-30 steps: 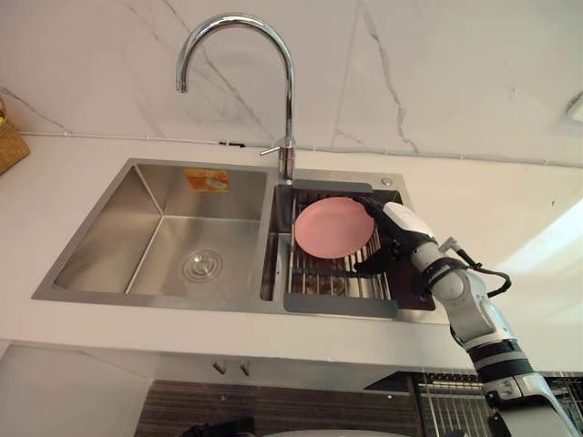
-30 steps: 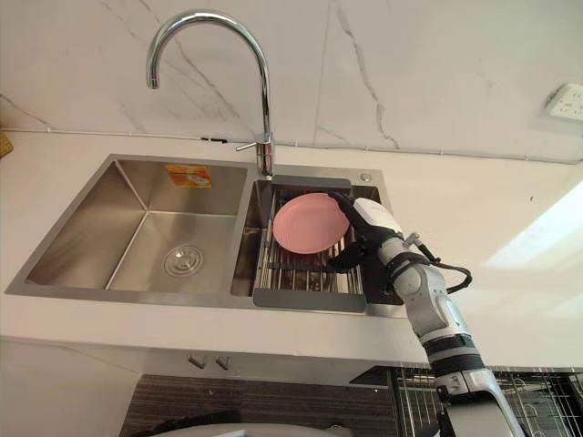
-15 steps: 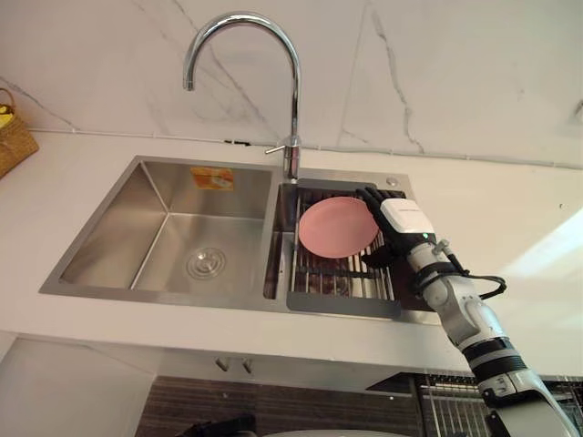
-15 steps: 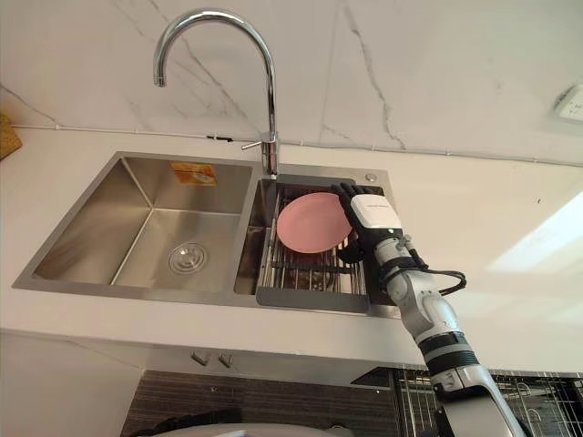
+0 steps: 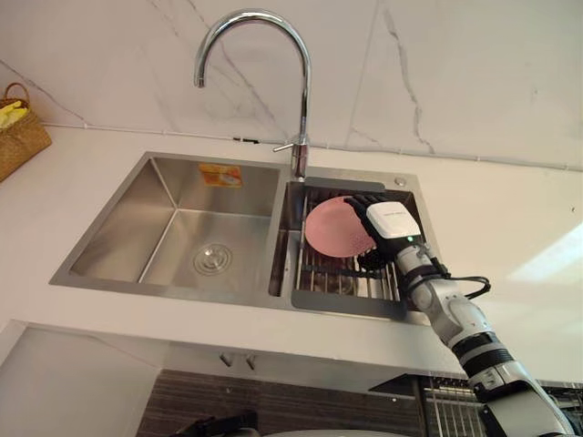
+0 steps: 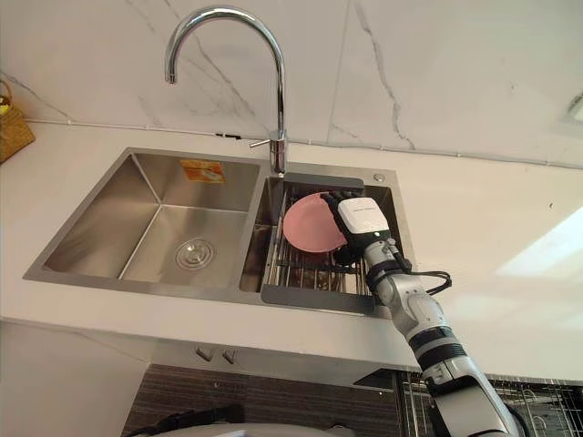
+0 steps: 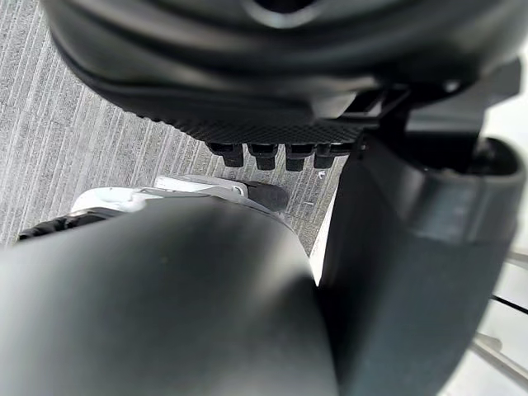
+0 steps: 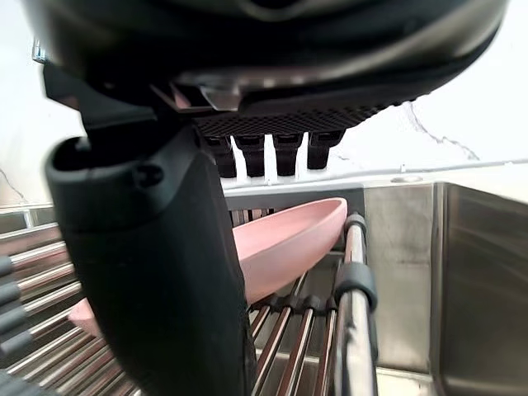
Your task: Walk over to the sink, pick up the cup, carry it to the dishwasher, place the cup inside the dishwasher, then close the dishwasher door
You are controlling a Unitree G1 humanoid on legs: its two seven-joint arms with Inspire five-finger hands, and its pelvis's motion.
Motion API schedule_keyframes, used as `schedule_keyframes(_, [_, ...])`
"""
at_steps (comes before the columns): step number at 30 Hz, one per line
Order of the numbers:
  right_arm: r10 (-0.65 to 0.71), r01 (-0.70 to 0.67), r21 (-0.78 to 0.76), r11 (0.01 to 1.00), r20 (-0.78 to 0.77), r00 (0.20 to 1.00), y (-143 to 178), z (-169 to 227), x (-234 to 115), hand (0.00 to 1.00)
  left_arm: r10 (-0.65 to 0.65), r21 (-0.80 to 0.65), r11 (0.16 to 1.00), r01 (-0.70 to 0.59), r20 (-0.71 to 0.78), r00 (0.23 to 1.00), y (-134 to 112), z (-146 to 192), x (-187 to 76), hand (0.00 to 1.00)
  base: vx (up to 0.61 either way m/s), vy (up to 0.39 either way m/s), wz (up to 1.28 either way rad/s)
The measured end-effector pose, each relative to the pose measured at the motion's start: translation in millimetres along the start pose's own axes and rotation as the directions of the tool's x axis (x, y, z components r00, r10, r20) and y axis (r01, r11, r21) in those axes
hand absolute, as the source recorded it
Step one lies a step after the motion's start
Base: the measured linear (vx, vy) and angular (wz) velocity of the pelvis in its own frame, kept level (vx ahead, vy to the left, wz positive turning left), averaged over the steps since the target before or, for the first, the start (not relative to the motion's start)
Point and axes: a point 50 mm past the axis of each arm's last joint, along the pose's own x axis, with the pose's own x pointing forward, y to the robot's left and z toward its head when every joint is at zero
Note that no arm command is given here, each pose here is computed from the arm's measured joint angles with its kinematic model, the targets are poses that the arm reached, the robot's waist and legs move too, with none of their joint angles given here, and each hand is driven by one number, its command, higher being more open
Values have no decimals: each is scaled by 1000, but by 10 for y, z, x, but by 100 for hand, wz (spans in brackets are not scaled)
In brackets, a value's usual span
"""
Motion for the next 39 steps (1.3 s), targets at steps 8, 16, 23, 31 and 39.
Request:
schedule_keyframes(8, [-146,155,-134,979,76,986,8,51,-27,0,-7,4,1000,7,13,1000,-7,18,-1,100,-7,-7,2])
schedule_keyframes(16, [-192,212,-147,966,136,972,-8,93,-35,0,-13,42,999,11,34,999,-19,51,-4,100,1,-3,1])
schedule_keyframes(23, [-225,246,-147,958,144,964,-36,77,-44,0,-14,46,999,13,37,999,-20,54,-4,100,0,0,0])
schedule_keyframes(31, [-449,486,-95,869,264,854,-617,137,-206,0,-9,56,998,7,34,999,15,34,-14,100,3,-1,-15])
schedule_keyframes(39, [-679,683,-170,710,95,728,-1289,-406,-800,0,3,118,993,-2,-8,1000,68,-14,-6,100,20,16,-54])
